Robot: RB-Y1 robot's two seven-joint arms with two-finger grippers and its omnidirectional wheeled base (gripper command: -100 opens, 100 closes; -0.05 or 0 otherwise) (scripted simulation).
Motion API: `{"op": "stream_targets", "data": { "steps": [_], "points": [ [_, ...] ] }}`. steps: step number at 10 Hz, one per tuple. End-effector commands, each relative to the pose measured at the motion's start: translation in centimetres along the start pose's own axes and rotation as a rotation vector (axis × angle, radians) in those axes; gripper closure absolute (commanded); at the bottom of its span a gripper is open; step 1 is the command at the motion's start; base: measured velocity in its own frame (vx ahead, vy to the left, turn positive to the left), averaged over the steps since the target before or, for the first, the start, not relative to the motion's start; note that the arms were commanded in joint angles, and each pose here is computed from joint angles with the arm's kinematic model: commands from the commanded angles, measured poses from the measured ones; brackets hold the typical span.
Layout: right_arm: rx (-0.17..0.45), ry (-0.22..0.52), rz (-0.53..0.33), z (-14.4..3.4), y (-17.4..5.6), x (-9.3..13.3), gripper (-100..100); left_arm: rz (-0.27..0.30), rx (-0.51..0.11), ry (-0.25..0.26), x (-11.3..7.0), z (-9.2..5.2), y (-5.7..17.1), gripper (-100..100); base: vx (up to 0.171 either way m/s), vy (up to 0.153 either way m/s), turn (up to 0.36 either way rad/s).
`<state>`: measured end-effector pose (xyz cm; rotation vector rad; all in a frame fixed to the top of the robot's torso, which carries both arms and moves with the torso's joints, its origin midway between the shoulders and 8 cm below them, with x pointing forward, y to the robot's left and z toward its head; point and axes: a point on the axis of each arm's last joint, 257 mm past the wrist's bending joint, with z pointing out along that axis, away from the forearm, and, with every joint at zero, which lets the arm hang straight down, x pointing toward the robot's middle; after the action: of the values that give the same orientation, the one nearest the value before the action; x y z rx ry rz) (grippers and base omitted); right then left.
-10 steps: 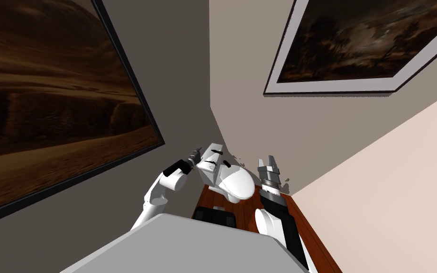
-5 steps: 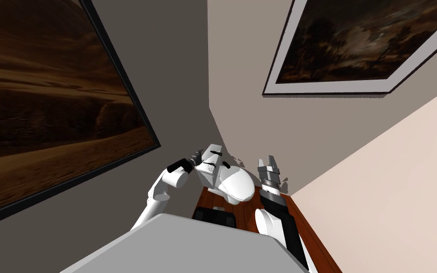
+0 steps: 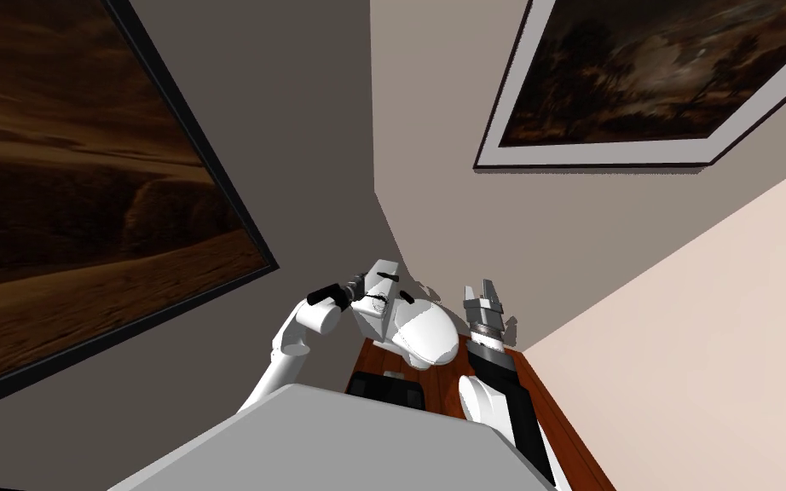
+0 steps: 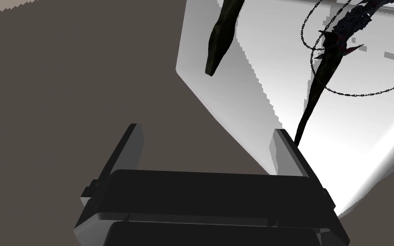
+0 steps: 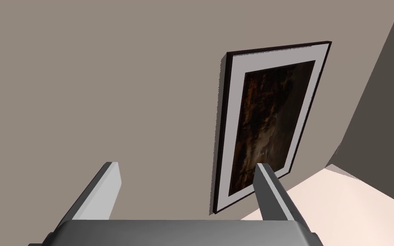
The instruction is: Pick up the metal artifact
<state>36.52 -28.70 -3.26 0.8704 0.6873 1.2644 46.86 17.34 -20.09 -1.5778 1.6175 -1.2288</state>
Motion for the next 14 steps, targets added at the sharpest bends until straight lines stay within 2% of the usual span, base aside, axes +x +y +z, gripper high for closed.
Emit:
{"op": "stream_targets", "data": {
  "steps": [1,5,8,14],
  "points": [
    [0.000,0.000,0.000,0.0,0.0,0.0,0,-0.011,-0.051,0.007,0.3,0.5,1.1,-100,0.022,0.008,-0.039],
    [0.000,0.000,0.000,0.0,0.0,0.0,0,-0.020,-0.139,0.008,0.5,0.7,3.0,-100,0.025,0.008,-0.025],
    [0.000,0.000,0.000,0.0,0.0,0.0,0,-0.032,-0.229,0.014,1.0,1.2,4.6,-100,0.026,0.010,-0.036],
    [0.000,0.000,0.000,0.0,0.0,0.0,0,-0.037,-0.407,0.004,1.2,0.8,8.0,-100,0.033,0.009,-0.028]
  ]
}}
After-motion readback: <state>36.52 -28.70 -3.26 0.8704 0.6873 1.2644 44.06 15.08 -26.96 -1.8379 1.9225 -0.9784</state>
